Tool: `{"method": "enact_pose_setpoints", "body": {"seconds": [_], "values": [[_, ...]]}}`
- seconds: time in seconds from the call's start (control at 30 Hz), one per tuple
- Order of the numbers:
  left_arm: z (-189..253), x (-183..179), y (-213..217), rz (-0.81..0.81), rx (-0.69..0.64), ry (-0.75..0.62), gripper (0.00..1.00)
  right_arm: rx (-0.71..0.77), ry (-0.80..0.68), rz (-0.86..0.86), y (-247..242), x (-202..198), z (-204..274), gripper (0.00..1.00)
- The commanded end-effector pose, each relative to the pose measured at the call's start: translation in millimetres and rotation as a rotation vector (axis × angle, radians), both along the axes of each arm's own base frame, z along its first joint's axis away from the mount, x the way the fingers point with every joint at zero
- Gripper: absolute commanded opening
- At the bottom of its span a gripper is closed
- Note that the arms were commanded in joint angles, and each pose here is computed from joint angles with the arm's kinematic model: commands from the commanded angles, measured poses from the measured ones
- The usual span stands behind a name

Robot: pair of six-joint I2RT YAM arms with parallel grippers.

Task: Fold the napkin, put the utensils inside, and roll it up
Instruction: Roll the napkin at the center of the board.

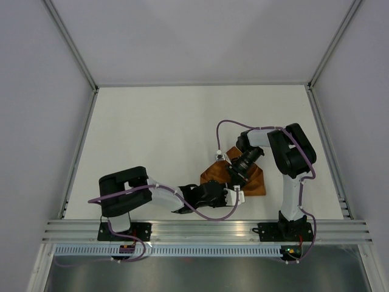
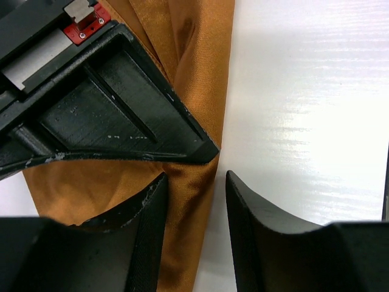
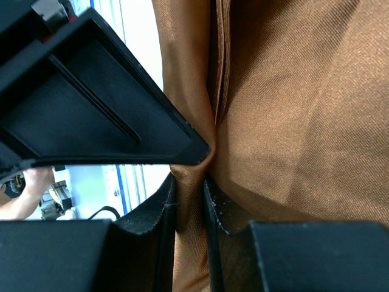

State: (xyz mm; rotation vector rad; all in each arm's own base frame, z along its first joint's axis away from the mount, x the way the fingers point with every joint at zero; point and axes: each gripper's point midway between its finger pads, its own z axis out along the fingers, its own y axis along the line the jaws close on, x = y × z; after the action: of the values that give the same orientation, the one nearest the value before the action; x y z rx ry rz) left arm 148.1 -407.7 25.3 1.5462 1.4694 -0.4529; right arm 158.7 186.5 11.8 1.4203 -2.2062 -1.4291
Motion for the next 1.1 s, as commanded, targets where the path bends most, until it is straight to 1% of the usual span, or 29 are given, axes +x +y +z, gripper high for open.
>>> {"method": "enact_pose_setpoints", "body": {"seconds": [0.0, 0.13, 0.2, 0.23, 0.27, 0.3, 0.33, 0.4, 0.43, 0.5, 0.53, 0.57, 0.63, 0.67, 0.77, 1.0, 1.07], "values": [[-3, -8, -13, -0.030, -0.029, 0.090, 0.47, -0.083, -0.202, 0.105, -20, 29, -47, 0.16], [-6, -4, -10, -0.025, -0.049, 0.175, 0.43, -0.087, -0.204, 0.104, -20, 29, -47, 0.16], [-11, 0, -8, -0.015, -0.029, 0.204, 0.40, -0.088, -0.206, 0.101, -19, 30, -47, 0.16], [-9, -1, -12, -0.034, -0.028, 0.219, 0.37, -0.090, -0.208, 0.101, -19, 30, -48, 0.16], [-15, -3, -8, -0.035, 0.005, 0.241, 0.31, -0.090, -0.210, 0.096, -19, 32, -48, 0.16], [-19, -4, -7, -0.041, 0.021, 0.257, 0.28, -0.090, -0.215, 0.095, -18, 32, -48, 0.16], [-17, -6, -12, -0.060, 0.019, 0.274, 0.22, -0.090, -0.217, 0.093, -18, 33, -48, 0.16], [-22, -7, -10, -0.069, 0.055, 0.313, 0.17, -0.096, -0.227, 0.086, -18, 34, -48, 0.16], [-24, -6, -9, -0.068, 0.063, 0.331, 0.12, -0.105, -0.235, 0.084, -19, 35, -48, 0.17], [-28, -8, -5, -0.072, 0.087, 0.366, 0.08, -0.117, -0.262, 0.063, -18, 41, -48, 0.22], [-29, -8, -4, -0.076, 0.086, 0.385, 0.05, -0.121, -0.272, 0.056, -19, 42, -48, 0.26], [-30, -9, -4, -0.079, 0.089, 0.397, 0.02, -0.124, -0.300, 0.048, -18, 47, -46, 0.34], [-31, -10, -1, -0.085, 0.093, 0.444, 0.02, -0.132, -0.323, 0.026, -17, 52, -42, 0.41], [-33, -11, 0, -0.087, 0.093, 0.463, 0.02, -0.128, -0.350, 0.015, -16, 58, -36, 0.46], [-36, -13, 5, -0.096, 0.093, 0.541, 0.02, -0.112, -0.382, -0.021, -15, 69, -20, 0.51], [-36, -12, 9, -0.106, 0.071, 0.688, 0.02, -0.083, -0.470, -0.146, -18, 101, 18, 0.56], [-39, -8, 12, -0.088, 0.075, 0.716, 0.02, -0.079, -0.494, -0.189, -21, 111, 26, 0.56]]}}
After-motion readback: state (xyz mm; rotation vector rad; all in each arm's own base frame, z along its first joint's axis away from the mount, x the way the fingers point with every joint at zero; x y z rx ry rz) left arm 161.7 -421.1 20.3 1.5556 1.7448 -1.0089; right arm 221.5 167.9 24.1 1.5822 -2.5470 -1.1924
